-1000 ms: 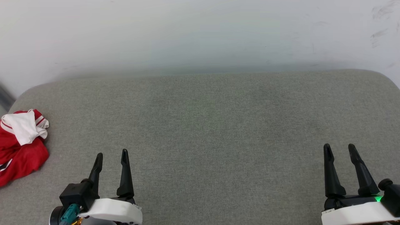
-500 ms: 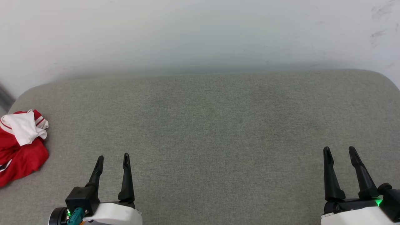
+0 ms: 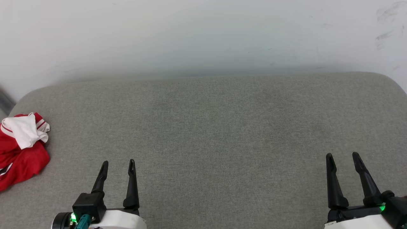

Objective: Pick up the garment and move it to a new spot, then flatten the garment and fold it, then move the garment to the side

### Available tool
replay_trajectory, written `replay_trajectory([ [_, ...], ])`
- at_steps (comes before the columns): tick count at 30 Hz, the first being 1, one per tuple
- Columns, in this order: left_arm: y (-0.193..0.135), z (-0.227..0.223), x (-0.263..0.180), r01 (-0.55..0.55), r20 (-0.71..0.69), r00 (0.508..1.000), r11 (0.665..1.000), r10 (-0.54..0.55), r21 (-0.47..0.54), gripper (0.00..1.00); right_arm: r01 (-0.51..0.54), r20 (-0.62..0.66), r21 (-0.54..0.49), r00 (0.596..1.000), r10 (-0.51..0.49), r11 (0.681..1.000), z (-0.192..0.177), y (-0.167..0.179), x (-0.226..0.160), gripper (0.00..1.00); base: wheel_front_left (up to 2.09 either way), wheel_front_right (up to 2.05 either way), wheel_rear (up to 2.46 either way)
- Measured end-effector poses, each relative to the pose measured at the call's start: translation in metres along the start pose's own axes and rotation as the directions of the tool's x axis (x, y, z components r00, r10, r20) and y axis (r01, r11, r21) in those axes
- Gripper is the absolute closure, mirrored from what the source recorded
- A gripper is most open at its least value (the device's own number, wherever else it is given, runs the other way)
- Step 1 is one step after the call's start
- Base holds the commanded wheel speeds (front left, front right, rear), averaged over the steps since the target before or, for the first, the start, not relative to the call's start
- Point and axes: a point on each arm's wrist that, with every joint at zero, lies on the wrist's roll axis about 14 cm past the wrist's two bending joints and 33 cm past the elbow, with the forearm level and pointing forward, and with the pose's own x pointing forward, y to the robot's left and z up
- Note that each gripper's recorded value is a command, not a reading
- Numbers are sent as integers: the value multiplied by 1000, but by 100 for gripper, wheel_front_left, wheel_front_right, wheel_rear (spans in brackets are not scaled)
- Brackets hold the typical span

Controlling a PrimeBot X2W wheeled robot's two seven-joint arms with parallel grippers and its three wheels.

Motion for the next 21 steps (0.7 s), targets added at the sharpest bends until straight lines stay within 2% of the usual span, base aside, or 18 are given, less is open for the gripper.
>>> replay_trajectory([
  [21, 3, -8, -3, -22, -25, 999, 1000, 21, -9, 0, 7, -24, 18, 1000, -7, 1000, -8, -1, -1, 0, 0, 0, 0],
])
